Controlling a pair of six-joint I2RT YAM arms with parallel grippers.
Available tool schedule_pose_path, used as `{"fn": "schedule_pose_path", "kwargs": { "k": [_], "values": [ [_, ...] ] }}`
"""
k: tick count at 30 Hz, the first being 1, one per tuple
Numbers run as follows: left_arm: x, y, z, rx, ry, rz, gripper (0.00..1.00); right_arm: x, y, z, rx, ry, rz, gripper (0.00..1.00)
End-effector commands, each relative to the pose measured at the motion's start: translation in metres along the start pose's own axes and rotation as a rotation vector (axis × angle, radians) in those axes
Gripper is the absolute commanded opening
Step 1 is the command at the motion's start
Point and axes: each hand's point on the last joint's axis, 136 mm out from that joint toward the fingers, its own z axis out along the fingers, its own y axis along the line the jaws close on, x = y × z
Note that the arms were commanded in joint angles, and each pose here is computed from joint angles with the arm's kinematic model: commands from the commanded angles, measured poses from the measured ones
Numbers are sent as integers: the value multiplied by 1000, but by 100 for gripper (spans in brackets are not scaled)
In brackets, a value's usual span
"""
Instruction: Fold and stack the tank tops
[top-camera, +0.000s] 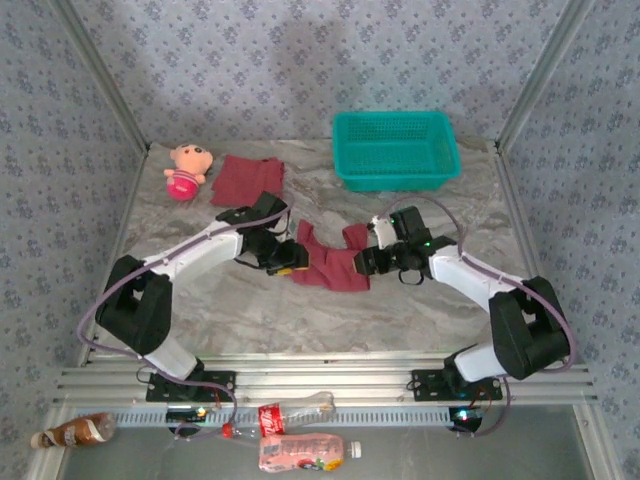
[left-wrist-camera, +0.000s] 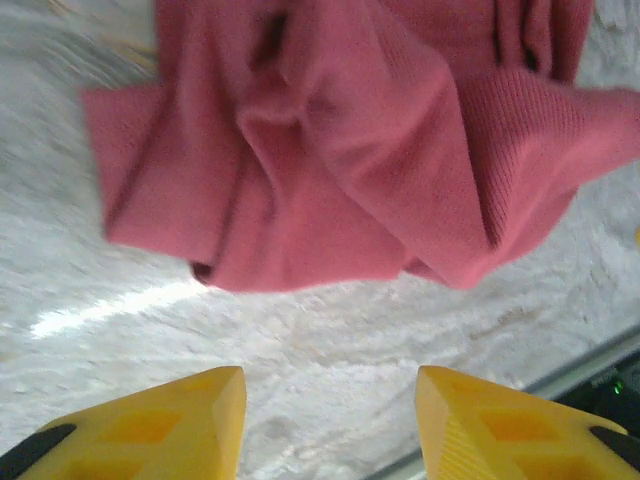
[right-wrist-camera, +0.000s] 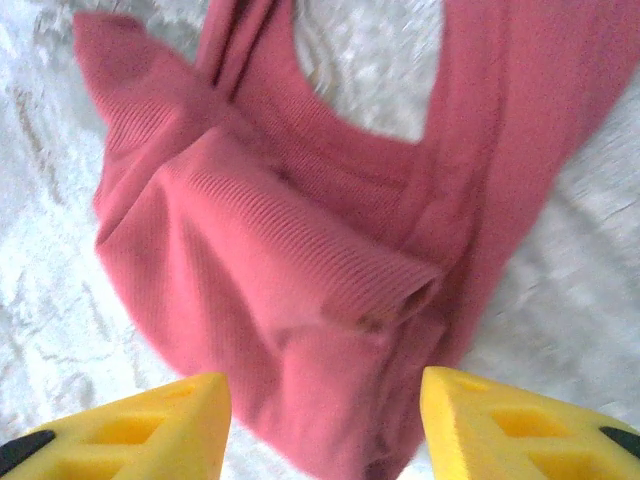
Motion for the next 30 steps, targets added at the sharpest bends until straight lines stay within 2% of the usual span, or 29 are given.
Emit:
{"fn": "schedule_pose_path", "kwargs": {
  "k": [1, 5, 8, 14, 18, 20, 25, 30],
  "values": [
    [-35, 11, -5, -69, -94, 227, 50, -23, -10, 5, -18, -72, -71, 57],
    [-58, 6, 6, -10, -103, 464, 50, -31, -9, 18, -85, -109, -122, 58],
    [-58, 2, 15, 47, -88, 630, 49, -32, -4, 26, -155, -111, -149, 58],
    [-61, 5, 31, 84, -60, 748, 49, -21, -6, 44, -180, -73, -180, 59],
    [-71, -10, 33, 145, -107, 799, 49, -28, 0, 51, -244, -94, -179, 56],
    [-68, -18, 37, 195, -94, 814, 49, -28, 5, 52, -268, -96, -179, 49],
    [-66, -28, 37, 244, -78, 833, 45, -29, 10, 44, -273, -112, -169, 24],
    [-57, -19, 47, 252, 6, 822, 35, -28, 12, 37, -284, -123, -155, 13]
  ]
}}
